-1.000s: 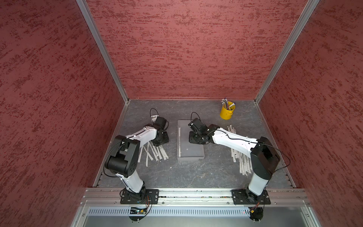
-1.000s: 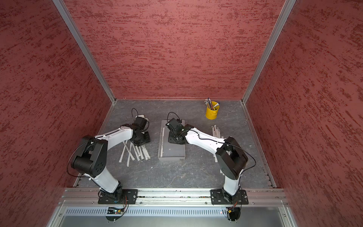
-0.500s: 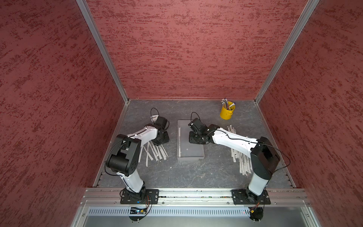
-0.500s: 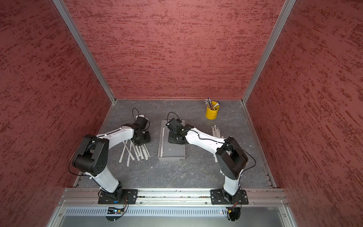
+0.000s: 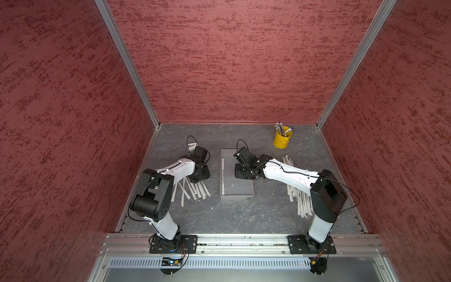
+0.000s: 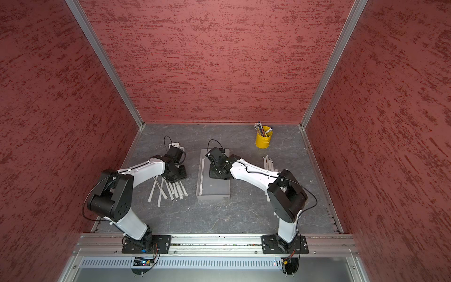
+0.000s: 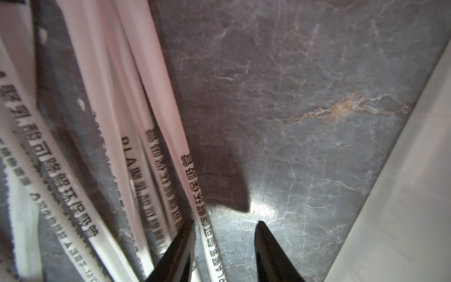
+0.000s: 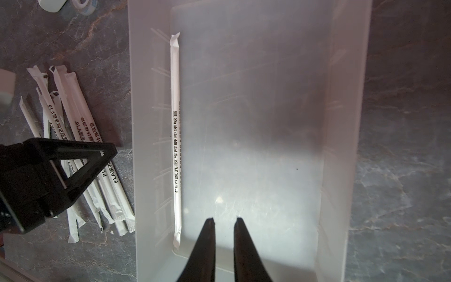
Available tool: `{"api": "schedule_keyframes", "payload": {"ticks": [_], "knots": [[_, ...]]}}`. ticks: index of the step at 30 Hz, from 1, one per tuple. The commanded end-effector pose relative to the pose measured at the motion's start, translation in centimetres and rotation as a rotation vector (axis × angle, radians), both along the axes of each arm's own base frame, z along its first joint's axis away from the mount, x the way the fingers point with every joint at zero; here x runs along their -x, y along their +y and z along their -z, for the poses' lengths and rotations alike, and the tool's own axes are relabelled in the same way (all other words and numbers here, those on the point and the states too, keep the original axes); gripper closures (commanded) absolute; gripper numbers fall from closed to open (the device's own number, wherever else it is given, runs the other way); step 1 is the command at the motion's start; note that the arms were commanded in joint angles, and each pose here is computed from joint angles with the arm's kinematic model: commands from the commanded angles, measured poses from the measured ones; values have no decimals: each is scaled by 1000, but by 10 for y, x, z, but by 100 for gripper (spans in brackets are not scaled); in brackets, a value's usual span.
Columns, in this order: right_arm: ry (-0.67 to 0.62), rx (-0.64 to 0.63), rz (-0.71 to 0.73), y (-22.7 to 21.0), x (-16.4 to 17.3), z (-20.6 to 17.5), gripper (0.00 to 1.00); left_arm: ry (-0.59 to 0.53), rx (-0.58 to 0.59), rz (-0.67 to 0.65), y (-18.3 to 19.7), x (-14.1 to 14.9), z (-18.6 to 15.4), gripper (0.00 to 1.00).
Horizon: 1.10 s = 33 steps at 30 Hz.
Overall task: Put the straws into the storage box
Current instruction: Pick up the straw from the center of the board.
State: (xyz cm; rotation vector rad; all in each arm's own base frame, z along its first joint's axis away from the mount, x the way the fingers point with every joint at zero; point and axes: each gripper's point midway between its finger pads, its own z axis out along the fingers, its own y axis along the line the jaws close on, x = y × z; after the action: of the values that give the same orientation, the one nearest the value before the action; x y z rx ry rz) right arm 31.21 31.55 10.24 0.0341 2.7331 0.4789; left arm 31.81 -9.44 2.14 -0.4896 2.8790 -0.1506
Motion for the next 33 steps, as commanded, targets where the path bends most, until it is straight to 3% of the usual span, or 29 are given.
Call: {"api": "schedule_keyframes", "payload": {"ticks": [1, 8, 16, 20, 25, 29, 33], "knots": [[-33, 15, -1, 0, -7, -3, 82, 3, -8, 3, 1, 0, 6, 56], [-33, 12, 3, 0, -7, -2, 83, 20, 6, 32, -10, 0, 22, 69], [-47, 18, 11, -5, -7, -7, 84, -28, 4, 99, -21, -10, 3, 91], [-57, 2, 16, -8, -7, -15, 84, -110, -1, 146, -20, -15, -28, 98], [-74, -18, 31, -14, -9, -26, 84, -284, 13, 233, -32, -20, -89, 99], [-92, -24, 63, -25, -13, -34, 85, -369, 103, 352, -76, -12, -123, 98], [-130, -30, 125, -48, -21, -44, 86, -350, 236, 464, -140, -7, -120, 97]]}}
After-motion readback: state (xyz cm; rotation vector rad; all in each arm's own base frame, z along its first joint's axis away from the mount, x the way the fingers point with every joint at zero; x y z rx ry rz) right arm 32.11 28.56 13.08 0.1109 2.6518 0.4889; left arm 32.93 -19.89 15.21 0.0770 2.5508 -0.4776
